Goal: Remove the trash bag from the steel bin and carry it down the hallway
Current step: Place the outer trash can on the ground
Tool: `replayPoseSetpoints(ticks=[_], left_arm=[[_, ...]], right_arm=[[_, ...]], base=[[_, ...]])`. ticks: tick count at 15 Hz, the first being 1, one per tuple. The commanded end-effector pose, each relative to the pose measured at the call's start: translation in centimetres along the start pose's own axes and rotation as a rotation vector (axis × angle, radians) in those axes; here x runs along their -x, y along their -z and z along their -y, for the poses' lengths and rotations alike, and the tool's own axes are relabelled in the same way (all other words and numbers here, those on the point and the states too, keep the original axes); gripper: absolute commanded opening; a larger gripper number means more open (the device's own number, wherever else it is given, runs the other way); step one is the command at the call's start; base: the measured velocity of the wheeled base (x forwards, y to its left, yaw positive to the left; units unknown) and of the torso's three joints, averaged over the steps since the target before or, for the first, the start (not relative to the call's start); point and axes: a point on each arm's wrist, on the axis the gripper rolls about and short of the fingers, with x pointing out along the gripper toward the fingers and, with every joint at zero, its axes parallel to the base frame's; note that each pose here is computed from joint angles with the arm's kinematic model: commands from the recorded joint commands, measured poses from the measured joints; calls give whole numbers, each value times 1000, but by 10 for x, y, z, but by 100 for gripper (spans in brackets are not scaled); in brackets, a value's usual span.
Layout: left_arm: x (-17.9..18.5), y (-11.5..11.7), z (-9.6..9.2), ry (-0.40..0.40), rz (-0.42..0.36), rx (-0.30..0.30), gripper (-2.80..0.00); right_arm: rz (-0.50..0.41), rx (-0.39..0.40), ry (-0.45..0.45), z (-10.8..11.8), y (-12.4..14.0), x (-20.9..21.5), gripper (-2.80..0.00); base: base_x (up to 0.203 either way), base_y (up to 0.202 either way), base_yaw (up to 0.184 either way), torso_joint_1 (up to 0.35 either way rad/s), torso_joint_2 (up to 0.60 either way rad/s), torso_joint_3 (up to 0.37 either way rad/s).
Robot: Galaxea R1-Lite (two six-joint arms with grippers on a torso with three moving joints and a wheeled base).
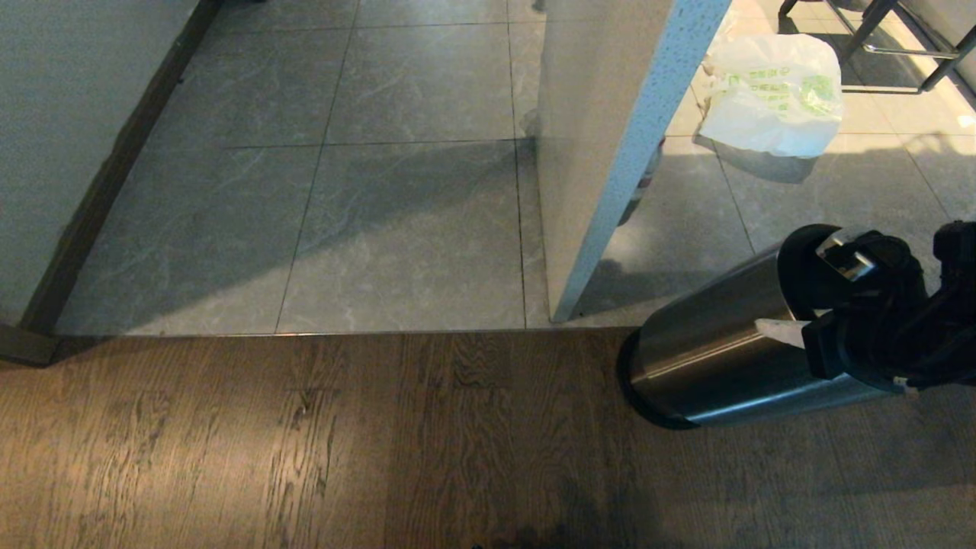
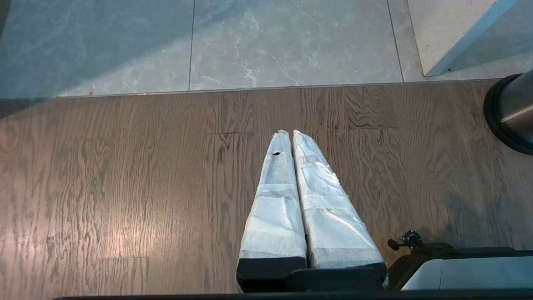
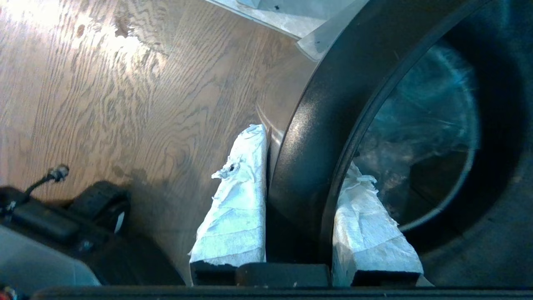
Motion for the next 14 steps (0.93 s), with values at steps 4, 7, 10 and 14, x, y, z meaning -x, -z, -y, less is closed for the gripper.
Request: replayPoseSetpoints(ticks=[4,7,10,14], left_arm=[[0,0,0,0,0,0,-280],[0,0,0,0,0,0,-280],[0,0,0,0,0,-1,-280],[0,0,0,0,0,0,-280]], right_arm=[[106,65,46,-6,-19,40,-280],[121,73,50,-10,-26,61,-280],[154,93,65,-14,-36,85,-280],[147,83,108,-17,-39,121,-280]], base=[[0,0,0,0,0,0],[0,0,0,0,0,0],[0,0,0,0,0,0],[0,0,0,0,0,0]])
